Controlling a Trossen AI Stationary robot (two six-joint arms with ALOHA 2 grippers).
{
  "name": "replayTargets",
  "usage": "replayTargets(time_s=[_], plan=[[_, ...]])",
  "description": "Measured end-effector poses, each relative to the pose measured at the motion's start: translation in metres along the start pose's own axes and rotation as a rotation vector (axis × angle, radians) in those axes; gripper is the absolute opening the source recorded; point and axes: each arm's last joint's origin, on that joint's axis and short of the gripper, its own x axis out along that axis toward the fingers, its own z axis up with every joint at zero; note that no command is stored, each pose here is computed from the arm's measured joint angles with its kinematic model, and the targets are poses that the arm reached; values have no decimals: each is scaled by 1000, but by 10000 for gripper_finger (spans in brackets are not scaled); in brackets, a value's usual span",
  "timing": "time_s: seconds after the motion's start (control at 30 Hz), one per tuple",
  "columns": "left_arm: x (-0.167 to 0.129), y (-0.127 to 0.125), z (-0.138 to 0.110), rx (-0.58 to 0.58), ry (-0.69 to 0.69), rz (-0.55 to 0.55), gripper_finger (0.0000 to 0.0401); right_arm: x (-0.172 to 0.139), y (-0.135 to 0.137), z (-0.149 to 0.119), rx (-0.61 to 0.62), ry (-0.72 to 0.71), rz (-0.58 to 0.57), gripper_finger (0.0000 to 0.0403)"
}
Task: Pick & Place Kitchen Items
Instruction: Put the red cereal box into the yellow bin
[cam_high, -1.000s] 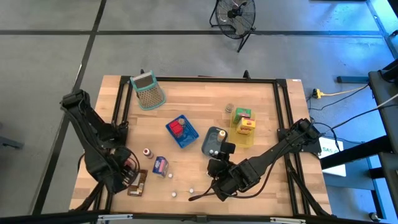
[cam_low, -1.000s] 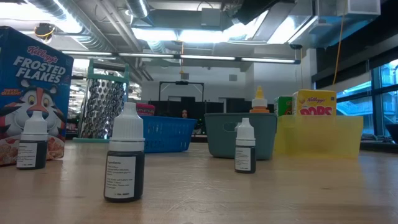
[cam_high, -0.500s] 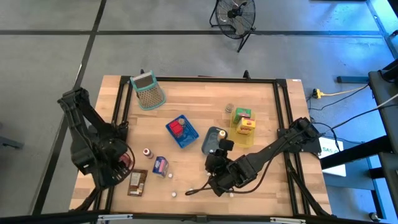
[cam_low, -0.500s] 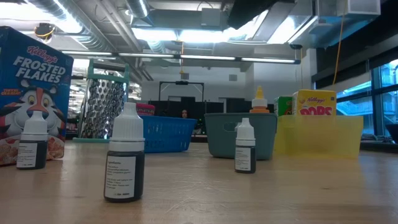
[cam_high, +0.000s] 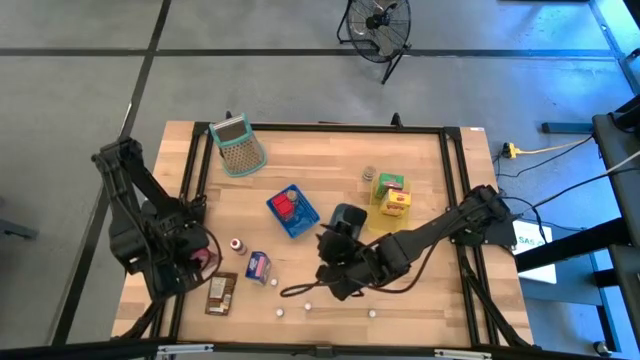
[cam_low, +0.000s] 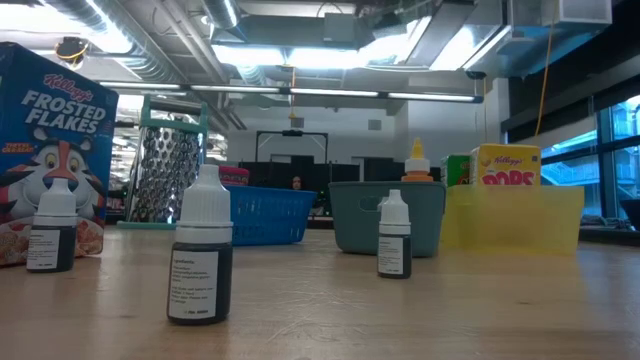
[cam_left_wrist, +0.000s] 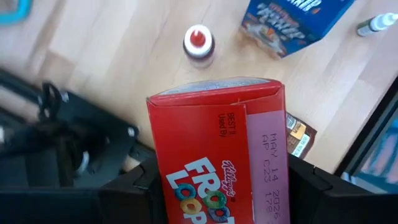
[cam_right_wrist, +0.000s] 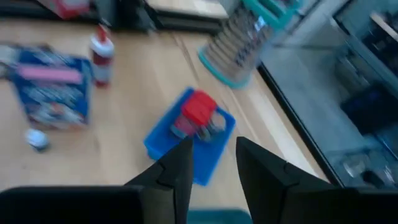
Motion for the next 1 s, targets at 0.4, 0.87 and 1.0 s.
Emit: replayTargets(time_s=[0.4,0.87,1.0], plan=[[-2,13,26,211,-116,17,198,-4,3,49,-3,-226,392,127],[4,10,59,381,-147,-30,198,12,-11,57,-29,-247,361,237],[-9,8,73,424,-222,-73,198,18,-16,61,-4,-265,348,257]])
